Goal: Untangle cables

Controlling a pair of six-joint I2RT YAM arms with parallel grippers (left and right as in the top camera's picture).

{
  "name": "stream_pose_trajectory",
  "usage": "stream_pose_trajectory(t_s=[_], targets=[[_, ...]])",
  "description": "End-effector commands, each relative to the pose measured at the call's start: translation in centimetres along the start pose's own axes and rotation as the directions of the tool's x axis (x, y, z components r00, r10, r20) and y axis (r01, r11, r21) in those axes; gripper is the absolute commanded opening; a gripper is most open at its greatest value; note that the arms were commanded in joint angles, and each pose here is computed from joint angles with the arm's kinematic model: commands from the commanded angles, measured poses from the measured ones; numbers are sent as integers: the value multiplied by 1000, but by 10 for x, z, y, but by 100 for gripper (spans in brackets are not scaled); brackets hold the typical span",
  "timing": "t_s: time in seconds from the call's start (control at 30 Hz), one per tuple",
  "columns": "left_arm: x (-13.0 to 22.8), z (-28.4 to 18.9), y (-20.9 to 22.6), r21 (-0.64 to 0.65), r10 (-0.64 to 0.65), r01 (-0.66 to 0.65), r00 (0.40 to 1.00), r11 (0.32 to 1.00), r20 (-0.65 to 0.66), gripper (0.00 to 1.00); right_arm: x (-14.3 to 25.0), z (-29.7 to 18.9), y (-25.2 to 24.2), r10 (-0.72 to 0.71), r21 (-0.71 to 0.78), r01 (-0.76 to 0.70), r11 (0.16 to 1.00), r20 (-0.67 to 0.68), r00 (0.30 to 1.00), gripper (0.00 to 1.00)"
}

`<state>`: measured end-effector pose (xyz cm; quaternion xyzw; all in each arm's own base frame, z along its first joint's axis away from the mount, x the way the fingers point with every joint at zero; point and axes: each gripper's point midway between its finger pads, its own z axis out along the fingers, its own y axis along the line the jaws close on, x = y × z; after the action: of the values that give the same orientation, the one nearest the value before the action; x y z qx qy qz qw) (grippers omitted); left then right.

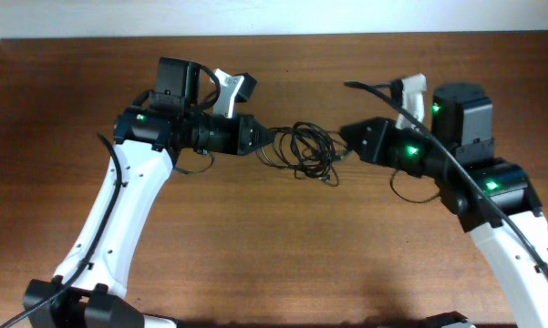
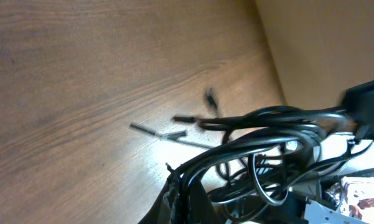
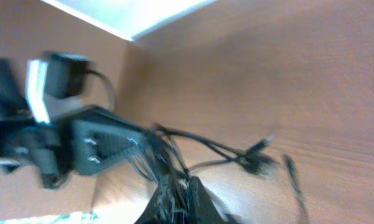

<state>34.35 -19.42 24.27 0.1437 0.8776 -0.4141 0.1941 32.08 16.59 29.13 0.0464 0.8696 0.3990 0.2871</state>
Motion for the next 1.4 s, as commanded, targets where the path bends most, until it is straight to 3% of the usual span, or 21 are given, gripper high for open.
stream_pose_trajectory(t_s=[0.0, 0.1, 0.2, 0.23, 0.27, 0.37, 0.43, 0.53, 0.63, 0.73, 0.93, 1.17, 1.37], targets=[[-12, -11, 41, -176, 21, -11, 998, 984, 53, 0, -14, -28, -44, 42, 217, -66, 974, 114, 993, 4], [-16, -11, 42, -179, 64, -53, 996, 982, 59, 0, -2, -29, -79, 98, 365, -123, 923, 88, 991, 4], [-15, -10, 38, -161, 64, -54, 996, 985, 57, 0, 2, -18, -71, 32, 310, -35, 950, 16, 999, 4], [-15, -9, 34, -138, 65, -57, 996, 989, 54, 0, 1, -15, -61, -6, 259, 6, 966, -2, 1000, 11], [-14, -8, 29, -113, 67, -60, 996, 992, 51, 0, -2, -13, -50, -45, 200, 45, 979, -5, 999, 26], [-11, -3, 18, -72, 62, -59, 997, 996, 40, 0, -8, -10, -29, -84, 95, 84, 992, 5, 996, 56], [-10, 1, 13, -64, 65, -63, 997, 996, 34, 0, -8, -9, -25, -91, 74, 91, 993, 5, 996, 61], [-16, 2, 10, -49, 45, -43, 998, 998, 54, 0, 4, 2, -15, -113, 51, 115, 992, -41, 993, 61], [-23, 1, -9, 47, 73, -77, 994, 996, 79, 0, 18, 27, -14, -118, 39, 123, 992, -113, 987, 60], [-25, 1, -12, 71, 7, -13, 997, 997, 81, 0, 21, 54, -4, -164, -4, 165, 986, -133, 978, 58], [-24, 1, -14, 89, -86, 79, 994, 993, 72, 0, 26, 94, 31, -365, -129, 352, 927, -92, 926, 37], [-30, -23, -25, 258, -130, 108, 989, 960, 70, 0, 43, 127, 12, -478, -122, 463, 878, -154, 865, 20], [-33, -32, -24, 287, -145, 118, 987, 951, 76, 0, 37, 130, 39, -522, -234, 493, 838, -78, 849, 16]])
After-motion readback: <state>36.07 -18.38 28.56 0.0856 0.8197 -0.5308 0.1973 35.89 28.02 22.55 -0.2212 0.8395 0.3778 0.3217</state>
